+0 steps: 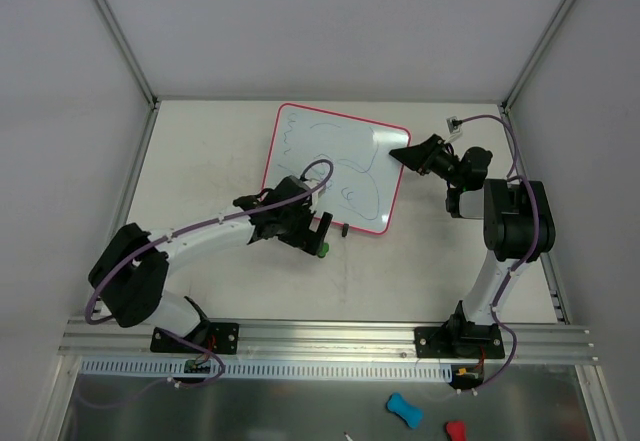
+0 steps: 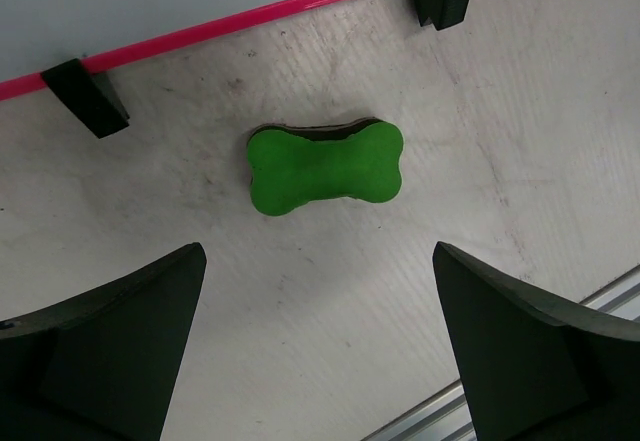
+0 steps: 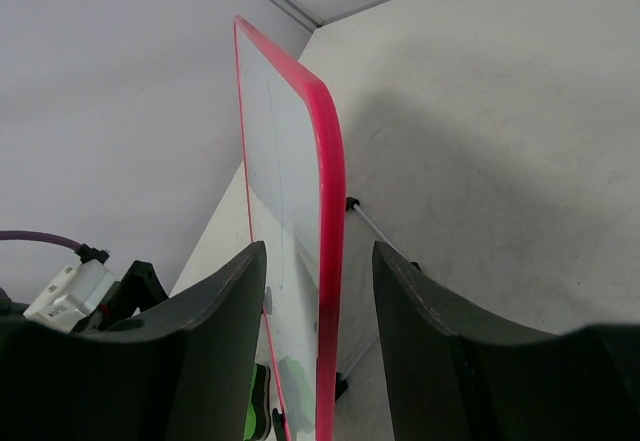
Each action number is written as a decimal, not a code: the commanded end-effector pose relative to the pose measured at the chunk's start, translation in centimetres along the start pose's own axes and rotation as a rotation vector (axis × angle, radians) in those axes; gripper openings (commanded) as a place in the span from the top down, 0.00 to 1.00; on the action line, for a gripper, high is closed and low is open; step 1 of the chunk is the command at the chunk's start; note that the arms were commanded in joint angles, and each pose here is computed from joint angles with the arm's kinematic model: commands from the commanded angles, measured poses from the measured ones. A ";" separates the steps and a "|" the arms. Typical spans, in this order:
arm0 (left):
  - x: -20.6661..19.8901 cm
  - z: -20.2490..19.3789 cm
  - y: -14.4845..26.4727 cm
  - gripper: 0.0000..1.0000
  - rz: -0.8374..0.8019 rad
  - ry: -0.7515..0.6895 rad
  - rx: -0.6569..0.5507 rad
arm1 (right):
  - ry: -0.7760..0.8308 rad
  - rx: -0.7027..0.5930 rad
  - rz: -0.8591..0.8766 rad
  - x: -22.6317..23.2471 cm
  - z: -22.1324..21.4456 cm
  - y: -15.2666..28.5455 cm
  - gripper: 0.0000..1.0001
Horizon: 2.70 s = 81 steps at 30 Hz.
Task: Erase the whiteboard
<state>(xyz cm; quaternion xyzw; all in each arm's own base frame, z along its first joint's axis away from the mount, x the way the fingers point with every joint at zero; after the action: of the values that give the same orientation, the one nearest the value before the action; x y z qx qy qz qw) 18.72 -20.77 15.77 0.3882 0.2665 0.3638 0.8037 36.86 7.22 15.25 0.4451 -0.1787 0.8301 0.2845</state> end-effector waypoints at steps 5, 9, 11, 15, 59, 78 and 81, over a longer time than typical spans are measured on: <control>-1.2 2.2 -1.2 0.01 0.009 -0.047 -0.029 | 0.085 0.005 0.061 0.7 0.6 -0.4 0.51; -1.3 2.6 -2.2 0.01 0.054 -0.037 -0.027 | 0.083 0.005 0.061 0.7 0.6 -0.3 0.51; -1.5 2.7 -2.8 0.01 0.058 -0.032 -0.011 | 0.083 0.005 0.061 0.7 0.6 -0.4 0.51; -1.4 2.5 -3.9 0.01 0.080 -0.022 0.014 | 0.082 0.007 0.062 0.8 0.5 -0.3 0.51; 4.0 -7.1 -0.4 0.28 0.266 0.461 0.078 | 0.074 0.001 0.060 0.7 0.7 -0.4 0.49; 6.7 -5.0 4.3 0.01 0.132 0.372 -0.079 | 0.072 0.001 0.065 0.7 0.6 -0.3 0.48; 5.7 -4.0 4.9 0.01 0.111 0.239 -0.127 | 0.069 0.003 0.070 0.8 0.7 -0.4 0.48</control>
<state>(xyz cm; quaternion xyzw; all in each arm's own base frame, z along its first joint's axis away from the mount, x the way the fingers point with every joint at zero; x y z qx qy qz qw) 17.33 -11.57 14.54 0.2963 0.3861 0.5247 0.6985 36.80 7.24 15.26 0.4465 -0.1773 0.8306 0.2816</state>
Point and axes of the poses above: each gripper's point midway between its finger pads, its own y axis back along the fingers, its own x axis along the line the jaws close on, z = x × y, the point moved 10 cm from there along y, back along the fingers, and after that the axes turned 7 degrees about -y, right-handed, at the moved point
